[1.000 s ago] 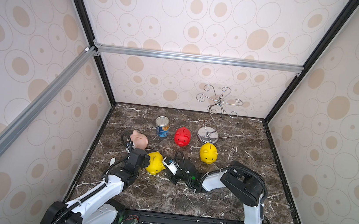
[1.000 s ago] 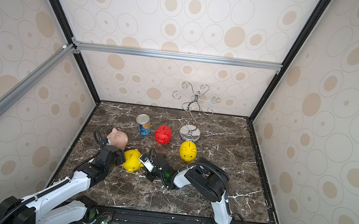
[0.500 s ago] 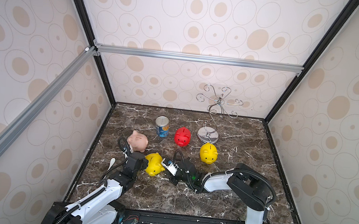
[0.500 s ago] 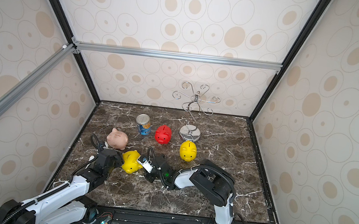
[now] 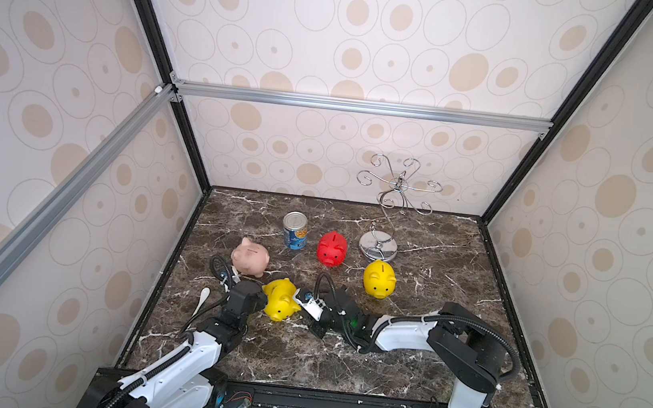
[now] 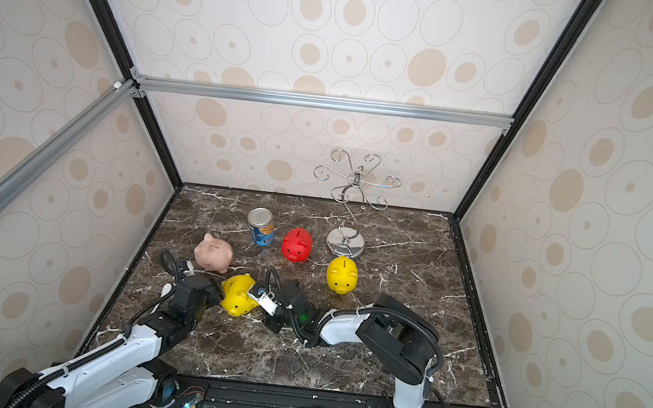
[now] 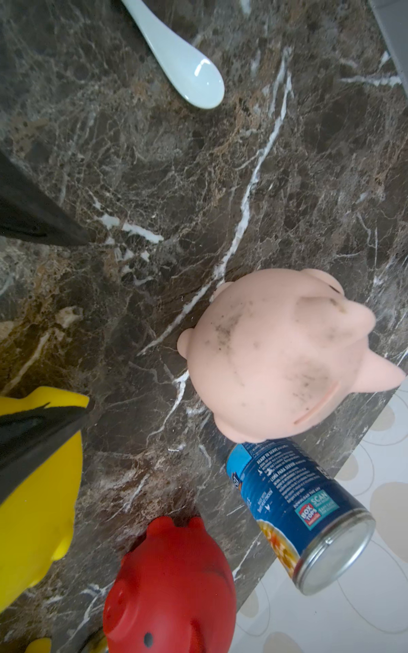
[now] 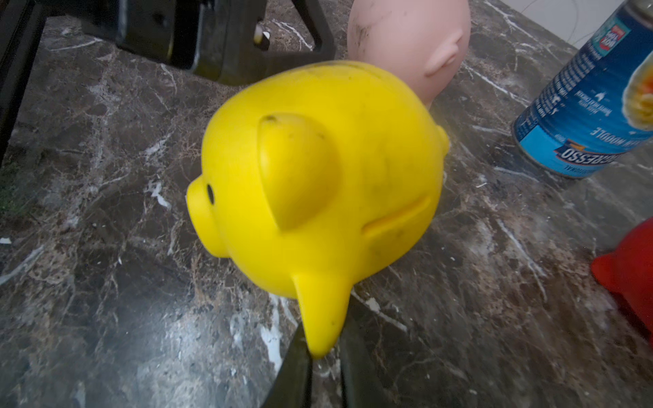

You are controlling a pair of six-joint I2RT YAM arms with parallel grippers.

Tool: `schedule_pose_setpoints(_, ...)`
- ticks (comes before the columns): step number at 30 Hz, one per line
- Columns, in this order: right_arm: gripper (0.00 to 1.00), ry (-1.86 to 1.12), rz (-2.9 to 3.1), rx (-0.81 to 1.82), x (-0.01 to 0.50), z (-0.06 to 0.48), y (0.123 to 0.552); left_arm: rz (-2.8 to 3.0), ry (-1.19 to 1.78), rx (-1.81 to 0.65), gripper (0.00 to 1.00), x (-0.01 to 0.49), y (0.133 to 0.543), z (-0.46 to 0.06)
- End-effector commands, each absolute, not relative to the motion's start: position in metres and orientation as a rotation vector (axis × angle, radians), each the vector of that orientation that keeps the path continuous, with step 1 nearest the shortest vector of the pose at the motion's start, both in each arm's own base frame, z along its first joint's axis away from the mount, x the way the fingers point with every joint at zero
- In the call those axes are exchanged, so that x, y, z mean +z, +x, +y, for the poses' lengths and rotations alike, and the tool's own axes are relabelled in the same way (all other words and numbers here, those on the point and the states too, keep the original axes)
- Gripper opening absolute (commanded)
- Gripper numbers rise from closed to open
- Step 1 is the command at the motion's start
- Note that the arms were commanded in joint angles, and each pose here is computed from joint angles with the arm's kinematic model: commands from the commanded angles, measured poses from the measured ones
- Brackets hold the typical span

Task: Open piggy banks
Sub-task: Adjust the piggy bank at the center of the board, then move the piggy bank to the center of the board.

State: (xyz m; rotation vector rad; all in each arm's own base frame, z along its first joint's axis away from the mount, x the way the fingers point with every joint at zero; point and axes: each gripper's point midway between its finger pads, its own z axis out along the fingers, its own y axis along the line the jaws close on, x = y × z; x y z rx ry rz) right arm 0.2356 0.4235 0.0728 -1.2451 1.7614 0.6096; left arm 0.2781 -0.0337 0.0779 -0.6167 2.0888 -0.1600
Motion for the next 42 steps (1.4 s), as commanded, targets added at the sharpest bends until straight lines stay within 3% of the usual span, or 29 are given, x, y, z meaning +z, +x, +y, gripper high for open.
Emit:
schedule_pose_setpoints(1,0.16,-1.237,1.557,0.697,0.129,0.451,0.227,2.202,-0.582,-0.195,0.71,0.052,0.263,-0.044)
schedule_pose_setpoints(12,0.16,-1.193,1.483,0.689,0.173,0.444,0.227,2.218,-0.582,-0.239,0.71,0.045,0.268,-0.053)
schedule_pose_setpoints(23,0.2,-1.158,1.576,0.605,0.157,0.43,0.236,2.192,-0.549,-0.269,0.72,0.061,0.278,-0.059)
schedule_pose_setpoints(25,0.3,-1.146,1.58,0.59,0.159,0.423,0.235,2.191,-0.538,-0.28,0.72,0.065,0.28,-0.062)
schedule_pose_setpoints(28,0.33,-1.125,1.616,0.552,0.169,0.411,0.235,2.157,-0.536,-0.286,0.73,0.081,0.285,-0.062)
schedule_pose_setpoints(30,0.49,-1.106,1.63,0.5,0.179,0.401,0.233,2.117,-0.535,-0.287,0.75,0.101,0.29,-0.06)
schedule_pose_setpoints(32,0.54,-1.037,1.66,0.455,0.189,0.389,0.236,2.067,-0.53,-0.296,0.79,0.127,0.297,-0.06)
schedule_pose_setpoints(35,0.71,-0.949,1.775,0.327,0.184,0.369,0.25,2.023,-0.515,-0.301,0.86,0.158,0.305,-0.06)
schedule_pose_setpoints(42,0.83,-0.953,1.968,0.315,0.144,0.355,0.24,2.003,-0.492,-0.335,0.94,0.175,0.314,-0.067)
